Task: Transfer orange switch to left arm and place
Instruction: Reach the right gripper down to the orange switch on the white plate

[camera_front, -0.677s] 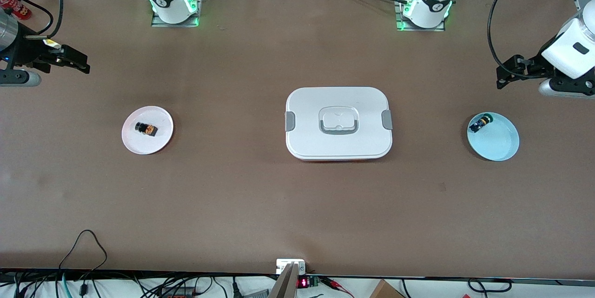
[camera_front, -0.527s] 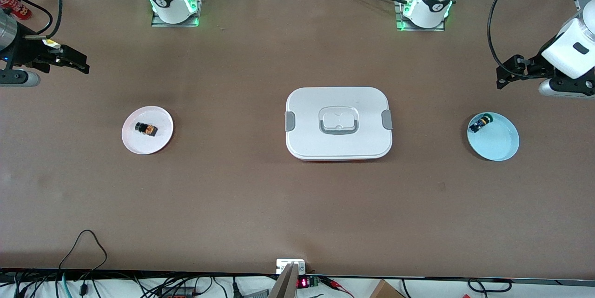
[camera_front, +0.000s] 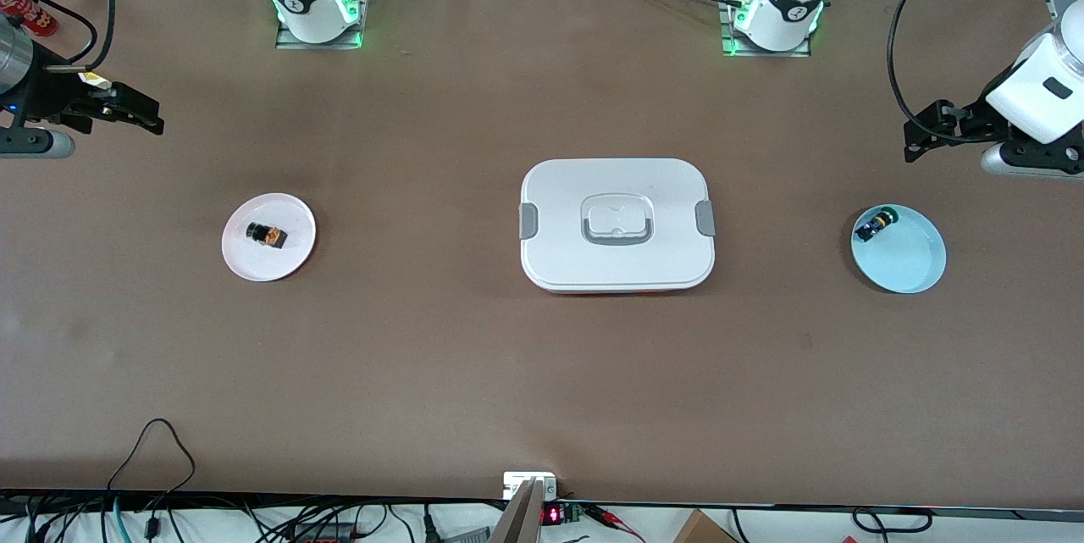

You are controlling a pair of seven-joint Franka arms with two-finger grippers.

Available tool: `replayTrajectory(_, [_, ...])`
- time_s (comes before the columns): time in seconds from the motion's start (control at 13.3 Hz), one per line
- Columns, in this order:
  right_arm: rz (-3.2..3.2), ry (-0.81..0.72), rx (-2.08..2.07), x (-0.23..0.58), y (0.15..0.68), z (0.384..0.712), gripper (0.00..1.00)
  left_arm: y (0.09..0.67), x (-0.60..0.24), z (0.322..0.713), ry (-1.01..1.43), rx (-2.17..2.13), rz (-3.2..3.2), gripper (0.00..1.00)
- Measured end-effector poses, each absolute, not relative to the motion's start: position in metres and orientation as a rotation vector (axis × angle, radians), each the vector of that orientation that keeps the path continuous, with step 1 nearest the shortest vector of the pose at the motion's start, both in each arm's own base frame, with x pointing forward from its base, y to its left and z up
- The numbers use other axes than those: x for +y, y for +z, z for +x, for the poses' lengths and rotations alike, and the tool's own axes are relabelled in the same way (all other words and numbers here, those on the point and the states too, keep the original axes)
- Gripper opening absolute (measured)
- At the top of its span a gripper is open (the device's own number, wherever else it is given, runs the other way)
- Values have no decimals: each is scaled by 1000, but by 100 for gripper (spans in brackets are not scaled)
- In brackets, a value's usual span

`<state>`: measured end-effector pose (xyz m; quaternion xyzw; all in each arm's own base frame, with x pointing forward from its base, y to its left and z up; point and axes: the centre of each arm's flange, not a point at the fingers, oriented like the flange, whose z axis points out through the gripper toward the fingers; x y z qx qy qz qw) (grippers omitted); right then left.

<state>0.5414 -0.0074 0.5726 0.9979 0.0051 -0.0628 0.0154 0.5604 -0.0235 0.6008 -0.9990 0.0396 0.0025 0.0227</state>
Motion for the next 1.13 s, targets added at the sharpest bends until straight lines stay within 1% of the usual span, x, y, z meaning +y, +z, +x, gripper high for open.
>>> replayTrajectory(0.23, [3102,-202,42,2,543,560,100,601,-24,561,9,123,-3094,100])
replayTrajectory(0.6, [3085,-342,47,4,440,597,100,600,-25,561,10,127,-3094,100])
replayTrajectory(0.9, [3088,-311,54,5,391,604,100,599,-27,561,13,133,-3093,100])
replayTrajectory(1.13, [3089,-288,53,2,348,600,100,599,-27,561,14,133,-3093,100])
